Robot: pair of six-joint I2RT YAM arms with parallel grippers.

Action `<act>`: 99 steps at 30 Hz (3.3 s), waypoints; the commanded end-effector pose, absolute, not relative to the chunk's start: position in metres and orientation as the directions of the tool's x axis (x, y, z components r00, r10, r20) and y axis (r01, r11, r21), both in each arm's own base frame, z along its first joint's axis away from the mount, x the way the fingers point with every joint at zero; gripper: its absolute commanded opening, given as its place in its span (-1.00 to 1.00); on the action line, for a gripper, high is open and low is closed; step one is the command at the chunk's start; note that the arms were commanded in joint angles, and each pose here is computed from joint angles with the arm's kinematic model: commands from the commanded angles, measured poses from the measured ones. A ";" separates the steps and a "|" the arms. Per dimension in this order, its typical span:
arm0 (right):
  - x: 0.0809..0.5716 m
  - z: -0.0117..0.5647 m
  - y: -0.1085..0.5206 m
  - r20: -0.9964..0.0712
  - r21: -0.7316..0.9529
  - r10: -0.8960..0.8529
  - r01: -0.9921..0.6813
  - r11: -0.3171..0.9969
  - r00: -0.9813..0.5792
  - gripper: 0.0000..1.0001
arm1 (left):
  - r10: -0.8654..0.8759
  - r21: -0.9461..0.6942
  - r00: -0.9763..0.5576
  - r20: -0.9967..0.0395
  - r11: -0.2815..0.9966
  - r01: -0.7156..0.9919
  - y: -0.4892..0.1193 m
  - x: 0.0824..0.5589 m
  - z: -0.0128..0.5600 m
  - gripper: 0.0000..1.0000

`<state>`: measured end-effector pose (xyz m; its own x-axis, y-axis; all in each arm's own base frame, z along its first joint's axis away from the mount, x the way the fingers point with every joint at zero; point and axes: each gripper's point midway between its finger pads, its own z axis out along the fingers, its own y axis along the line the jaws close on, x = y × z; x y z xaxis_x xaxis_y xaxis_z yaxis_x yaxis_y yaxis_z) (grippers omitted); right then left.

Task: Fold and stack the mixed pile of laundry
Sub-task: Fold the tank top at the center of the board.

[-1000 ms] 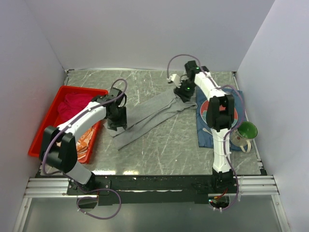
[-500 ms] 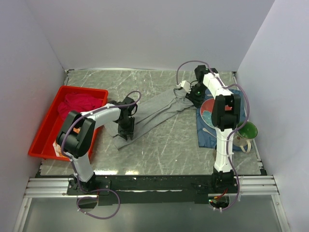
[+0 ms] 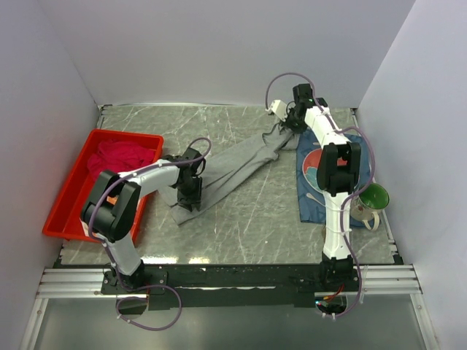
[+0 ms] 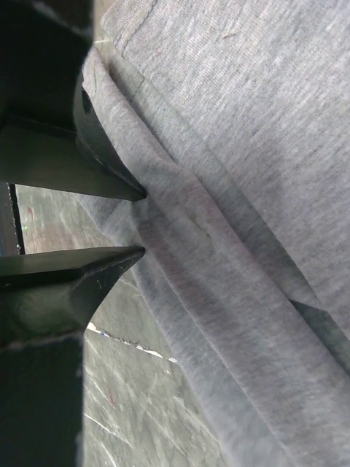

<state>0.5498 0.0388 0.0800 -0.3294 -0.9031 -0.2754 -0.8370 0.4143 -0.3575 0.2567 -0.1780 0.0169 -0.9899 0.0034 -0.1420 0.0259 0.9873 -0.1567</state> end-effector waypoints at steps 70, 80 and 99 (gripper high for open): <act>0.476 0.052 0.160 -0.470 -0.011 -0.848 -0.959 0.284 -0.246 -0.74 | -0.125 -0.170 -0.989 -0.078 0.979 -0.111 -0.136 0.221 0.018 0.11; 0.453 0.075 0.115 -0.492 0.009 -0.812 -0.935 0.355 -0.313 -1.00 | -0.142 -0.165 -0.988 -0.065 0.978 -0.129 -0.133 0.220 0.013 0.09; 0.487 0.081 0.157 -0.564 0.073 -0.710 -0.881 0.467 -0.423 -0.20 | -0.106 -0.217 -0.986 -0.125 0.973 -0.077 -0.142 0.235 0.033 0.17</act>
